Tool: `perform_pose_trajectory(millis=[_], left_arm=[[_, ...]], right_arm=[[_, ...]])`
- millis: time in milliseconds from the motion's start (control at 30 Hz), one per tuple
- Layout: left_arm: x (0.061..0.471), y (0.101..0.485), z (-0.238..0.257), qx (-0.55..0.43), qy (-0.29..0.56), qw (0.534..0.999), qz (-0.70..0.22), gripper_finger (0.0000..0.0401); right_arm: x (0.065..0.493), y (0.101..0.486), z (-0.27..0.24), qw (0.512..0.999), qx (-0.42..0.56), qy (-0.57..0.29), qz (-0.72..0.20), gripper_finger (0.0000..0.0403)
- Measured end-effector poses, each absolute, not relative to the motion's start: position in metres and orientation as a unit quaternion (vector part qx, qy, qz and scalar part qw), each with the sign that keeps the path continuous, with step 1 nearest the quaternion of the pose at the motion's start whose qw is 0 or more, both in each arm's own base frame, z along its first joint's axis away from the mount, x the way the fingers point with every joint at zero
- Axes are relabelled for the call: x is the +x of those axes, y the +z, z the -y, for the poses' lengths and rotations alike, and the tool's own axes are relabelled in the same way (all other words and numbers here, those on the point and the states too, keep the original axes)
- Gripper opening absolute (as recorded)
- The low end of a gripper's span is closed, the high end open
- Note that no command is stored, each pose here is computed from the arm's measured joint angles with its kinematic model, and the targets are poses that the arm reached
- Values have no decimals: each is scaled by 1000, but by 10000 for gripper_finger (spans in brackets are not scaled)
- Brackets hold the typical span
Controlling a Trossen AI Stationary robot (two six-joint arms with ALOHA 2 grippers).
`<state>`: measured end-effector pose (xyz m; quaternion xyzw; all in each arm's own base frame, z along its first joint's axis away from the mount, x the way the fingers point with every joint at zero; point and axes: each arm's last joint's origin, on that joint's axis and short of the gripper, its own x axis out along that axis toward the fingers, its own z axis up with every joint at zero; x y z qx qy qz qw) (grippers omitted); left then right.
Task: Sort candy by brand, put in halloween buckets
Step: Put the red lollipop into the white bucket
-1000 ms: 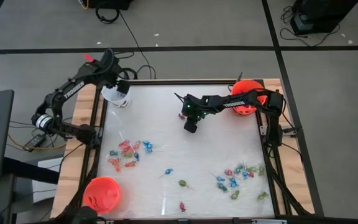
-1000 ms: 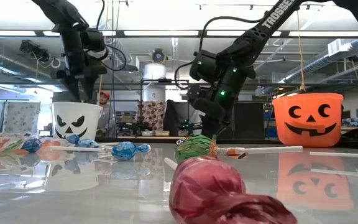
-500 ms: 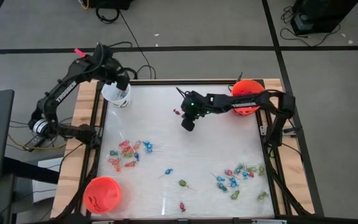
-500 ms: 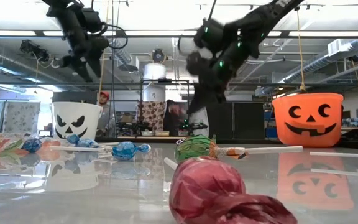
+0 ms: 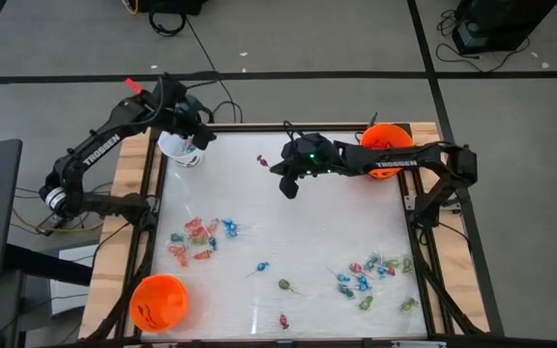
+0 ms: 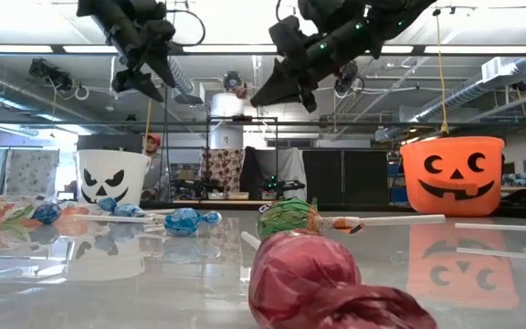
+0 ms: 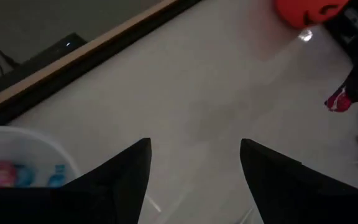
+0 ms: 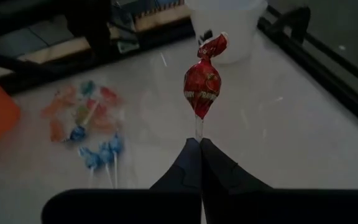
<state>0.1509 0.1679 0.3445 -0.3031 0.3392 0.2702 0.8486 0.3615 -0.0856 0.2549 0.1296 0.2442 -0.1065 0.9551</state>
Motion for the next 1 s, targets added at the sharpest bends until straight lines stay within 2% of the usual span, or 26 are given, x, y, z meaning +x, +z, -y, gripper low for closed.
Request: perform_pose_trajectory(millis=[300,567,733,1000], left_arm=[[147,370,-156,-257,272,892,-255,253],[155,384,-137,-243,147,935,-210,253],[169,383,-128,-200,101,949,-221,253],[198,390,-120,-147,51,973,-171,257]], right_arm=[[364,262,78,963,119,-102,-220,0],[369,276,72,978,115,-85,-152,0],[373,292,73,983,108,-83,-126,0],[378,322,74,990,80,-77,-85,0]])
